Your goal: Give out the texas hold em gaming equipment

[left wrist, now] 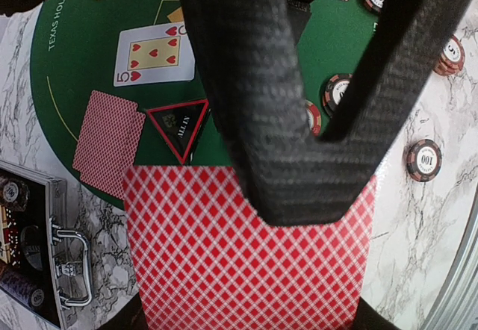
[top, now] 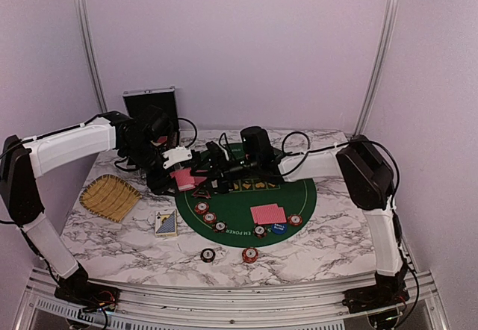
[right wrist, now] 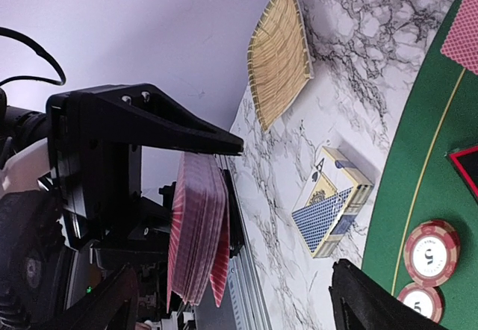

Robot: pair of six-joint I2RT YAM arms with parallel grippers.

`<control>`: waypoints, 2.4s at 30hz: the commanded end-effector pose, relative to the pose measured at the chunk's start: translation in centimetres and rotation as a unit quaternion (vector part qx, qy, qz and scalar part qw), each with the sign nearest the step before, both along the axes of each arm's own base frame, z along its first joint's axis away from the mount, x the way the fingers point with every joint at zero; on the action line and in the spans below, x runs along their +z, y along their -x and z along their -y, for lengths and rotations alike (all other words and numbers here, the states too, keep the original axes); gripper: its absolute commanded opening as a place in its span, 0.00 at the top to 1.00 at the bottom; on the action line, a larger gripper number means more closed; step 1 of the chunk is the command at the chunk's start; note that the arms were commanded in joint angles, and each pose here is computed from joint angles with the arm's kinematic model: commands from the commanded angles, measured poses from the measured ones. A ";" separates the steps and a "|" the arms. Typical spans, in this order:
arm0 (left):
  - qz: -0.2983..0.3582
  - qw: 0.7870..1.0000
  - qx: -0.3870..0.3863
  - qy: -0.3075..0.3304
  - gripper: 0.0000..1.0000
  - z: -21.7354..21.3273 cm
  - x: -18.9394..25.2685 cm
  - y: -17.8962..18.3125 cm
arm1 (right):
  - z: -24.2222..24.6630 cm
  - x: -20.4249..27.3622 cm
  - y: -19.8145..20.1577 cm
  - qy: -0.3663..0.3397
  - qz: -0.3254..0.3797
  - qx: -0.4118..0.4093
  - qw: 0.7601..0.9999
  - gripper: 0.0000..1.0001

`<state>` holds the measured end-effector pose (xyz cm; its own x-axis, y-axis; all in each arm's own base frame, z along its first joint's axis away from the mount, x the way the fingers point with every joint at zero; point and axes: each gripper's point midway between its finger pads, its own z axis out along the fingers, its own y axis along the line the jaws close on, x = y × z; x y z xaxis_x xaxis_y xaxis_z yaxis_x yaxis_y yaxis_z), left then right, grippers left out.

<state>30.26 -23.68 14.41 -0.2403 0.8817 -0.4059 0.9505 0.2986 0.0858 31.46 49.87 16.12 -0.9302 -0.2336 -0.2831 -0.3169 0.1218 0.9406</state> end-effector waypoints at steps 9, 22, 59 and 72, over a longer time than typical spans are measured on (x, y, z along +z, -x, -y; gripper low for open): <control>0.002 1.000 0.000 0.014 1.00 0.7 0.9 -0.4 | -2.5 1.9 1.1 -0.050 -0.009 0.028 0.998 0.15; 0.000 1.000 -0.002 0.014 1.00 1.0 0.8 -0.2 | -4.8 1.4 0.9 -0.059 -0.029 0.032 0.997 0.19; 0.005 1.000 -0.006 0.008 1.00 0.8 0.7 -0.1 | -1.5 0.2 -0.5 -0.001 -0.041 -0.001 0.999 0.52; 0.006 1.000 -0.005 0.007 1.00 0.8 0.7 -0.2 | -0.5 2.5 -0.2 -0.014 -0.029 0.001 0.999 0.60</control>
